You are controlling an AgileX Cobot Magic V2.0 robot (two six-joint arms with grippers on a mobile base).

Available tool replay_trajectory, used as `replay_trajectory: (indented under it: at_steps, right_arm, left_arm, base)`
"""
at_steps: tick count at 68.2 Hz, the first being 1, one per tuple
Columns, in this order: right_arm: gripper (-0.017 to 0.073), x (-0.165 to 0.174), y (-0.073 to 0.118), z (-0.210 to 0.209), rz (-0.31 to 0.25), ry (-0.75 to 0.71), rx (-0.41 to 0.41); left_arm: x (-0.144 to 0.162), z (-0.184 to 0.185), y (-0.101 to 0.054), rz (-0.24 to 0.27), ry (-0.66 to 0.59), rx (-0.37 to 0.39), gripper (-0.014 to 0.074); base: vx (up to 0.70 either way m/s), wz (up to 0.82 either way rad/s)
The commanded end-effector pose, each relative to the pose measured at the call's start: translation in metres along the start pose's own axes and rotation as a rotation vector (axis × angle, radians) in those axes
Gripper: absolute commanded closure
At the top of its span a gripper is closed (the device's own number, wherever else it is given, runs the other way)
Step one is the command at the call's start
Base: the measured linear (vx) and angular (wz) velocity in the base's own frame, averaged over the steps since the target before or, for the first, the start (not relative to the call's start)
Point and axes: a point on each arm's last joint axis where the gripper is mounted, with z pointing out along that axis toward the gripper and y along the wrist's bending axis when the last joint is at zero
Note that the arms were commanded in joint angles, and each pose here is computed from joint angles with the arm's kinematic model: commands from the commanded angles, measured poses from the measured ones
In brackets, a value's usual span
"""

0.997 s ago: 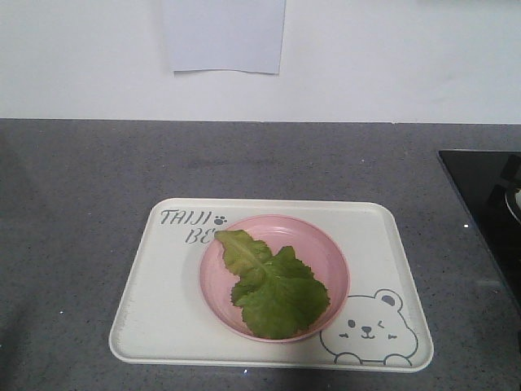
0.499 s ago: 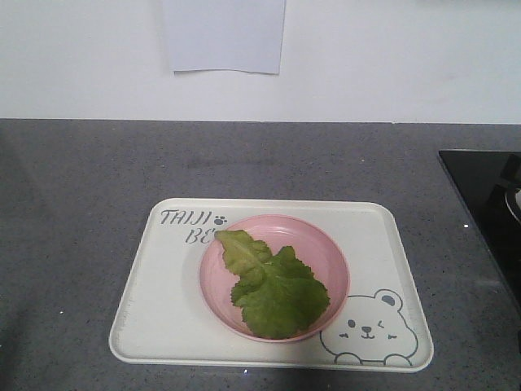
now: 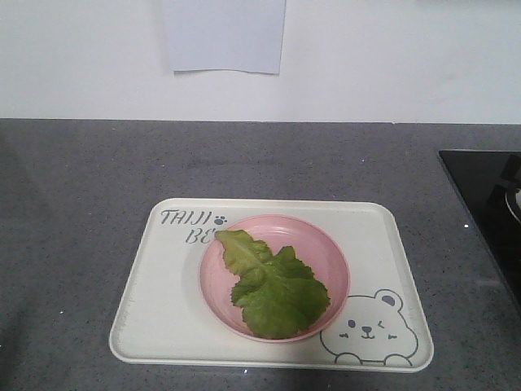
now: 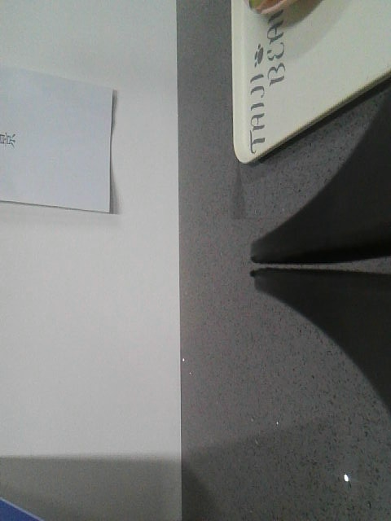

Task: Transfer vegetables to tray and serve

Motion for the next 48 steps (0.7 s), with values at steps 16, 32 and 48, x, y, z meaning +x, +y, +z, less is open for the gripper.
replay_trajectory:
  at_steps: [16, 32, 48]
  right_arm:
    - [0.0564, 0.034, -0.013, 0.004, 0.102, -0.406, 0.161]
    - [0.0561, 0.057, -0.01, 0.008, 0.071, -0.593, 0.143]
    - [0.0561, 0.081, -0.007, 0.013, 0.056, -0.648, 0.123]
  left_arm:
    - [0.001, 0.0, 0.0, -0.006, -0.069, 0.004, 0.0601]
    - [0.001, 0.0, 0.0, -0.006, -0.069, 0.004, 0.06]
    - [0.001, 0.0, 0.0, -0.006, -0.069, 0.004, 0.06]
  base:
    - [0.0, 0.0]
    - [0.0, 0.0]
    - [0.0, 0.0]
